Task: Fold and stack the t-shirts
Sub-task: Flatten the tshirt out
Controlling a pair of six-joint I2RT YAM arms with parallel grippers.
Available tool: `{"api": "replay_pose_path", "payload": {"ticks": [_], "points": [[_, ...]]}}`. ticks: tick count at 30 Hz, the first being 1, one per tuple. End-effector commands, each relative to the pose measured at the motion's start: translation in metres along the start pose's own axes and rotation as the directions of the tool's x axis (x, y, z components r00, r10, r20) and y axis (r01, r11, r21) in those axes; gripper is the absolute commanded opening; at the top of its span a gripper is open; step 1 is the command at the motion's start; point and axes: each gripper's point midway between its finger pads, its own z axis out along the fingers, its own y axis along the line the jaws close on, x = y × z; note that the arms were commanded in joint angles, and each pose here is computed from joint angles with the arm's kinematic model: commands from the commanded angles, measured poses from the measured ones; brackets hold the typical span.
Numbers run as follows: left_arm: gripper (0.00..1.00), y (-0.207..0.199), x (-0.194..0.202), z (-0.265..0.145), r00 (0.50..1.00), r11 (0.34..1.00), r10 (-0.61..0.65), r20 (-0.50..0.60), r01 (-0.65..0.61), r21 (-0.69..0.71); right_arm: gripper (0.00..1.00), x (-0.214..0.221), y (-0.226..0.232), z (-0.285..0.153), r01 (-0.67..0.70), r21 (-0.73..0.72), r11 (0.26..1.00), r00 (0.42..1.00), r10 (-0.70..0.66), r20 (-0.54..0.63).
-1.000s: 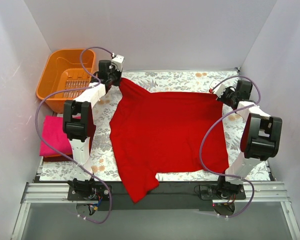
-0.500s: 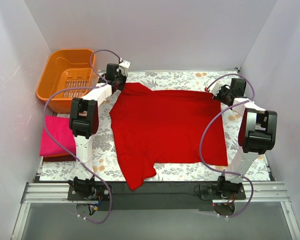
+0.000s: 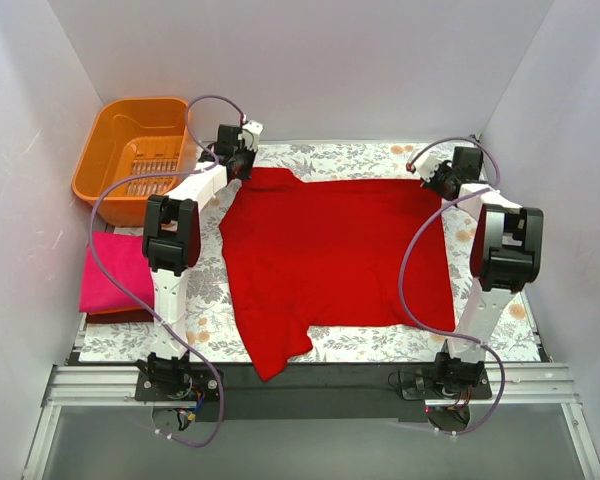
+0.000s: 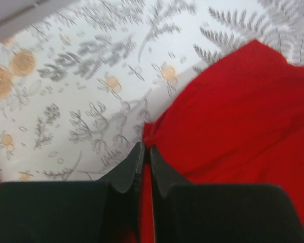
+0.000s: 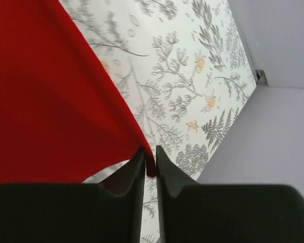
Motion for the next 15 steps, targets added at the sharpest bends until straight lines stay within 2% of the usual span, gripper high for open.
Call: {"api": "replay_pose_path", "payload": {"ticks": [1,2,3,5,6,8,11,13,14,15], "points": [[0.1,0.032,-0.044,-0.01,0.994,0.994,-0.074,0.086,0.08,-0.075,0.2,0.014,-0.041,0.011,-0.132,0.156,0.979,0.982,0.151,-0.118],[0.16,0.034,-0.048,-0.008,0.991,0.993,-0.087,0.104,0.094,-0.067,0.35,0.015,-0.044,0.016,-0.148,0.155,0.977,0.976,0.169,-0.133],[0.22,0.037,-0.062,-0.009,0.984,0.994,-0.094,0.15,0.102,-0.046,0.41,0.017,-0.045,0.016,-0.184,0.164,0.969,0.968,0.208,-0.138],[0.38,0.038,-0.075,-0.011,0.979,0.996,-0.081,0.185,0.088,-0.033,0.43,0.016,-0.046,0.016,-0.219,0.159,0.963,0.959,0.242,-0.147],[0.43,0.033,-0.082,-0.013,0.976,0.997,-0.077,0.203,0.08,-0.006,0.5,0.011,-0.055,0.013,-0.23,0.171,0.958,0.958,0.254,-0.136],[0.52,0.036,-0.099,-0.028,0.968,0.997,-0.075,0.24,0.078,-0.005,0.51,0.007,-0.058,0.003,-0.253,0.171,0.952,0.95,0.278,-0.143],[0.52,0.032,-0.1,-0.059,0.971,0.998,-0.064,0.23,0.064,0.008,0.49,-0.009,-0.066,-0.024,-0.251,0.15,0.956,0.955,0.27,-0.126],[0.5,0.015,-0.082,-0.075,0.981,0.996,-0.055,0.185,0.041,0.083,0.47,-0.009,-0.041,-0.039,-0.258,0.052,0.965,0.952,0.263,-0.155],[0.49,0.004,-0.055,-0.078,0.99,0.993,-0.061,0.126,0.047,0.111,0.46,-0.013,-0.03,-0.046,-0.261,0.002,0.965,0.955,0.258,-0.148],[0.49,-0.002,-0.051,-0.098,0.992,0.989,-0.066,0.107,0.051,0.136,0.44,-0.015,-0.012,-0.062,-0.272,-0.074,0.959,0.951,0.257,-0.17]]}}
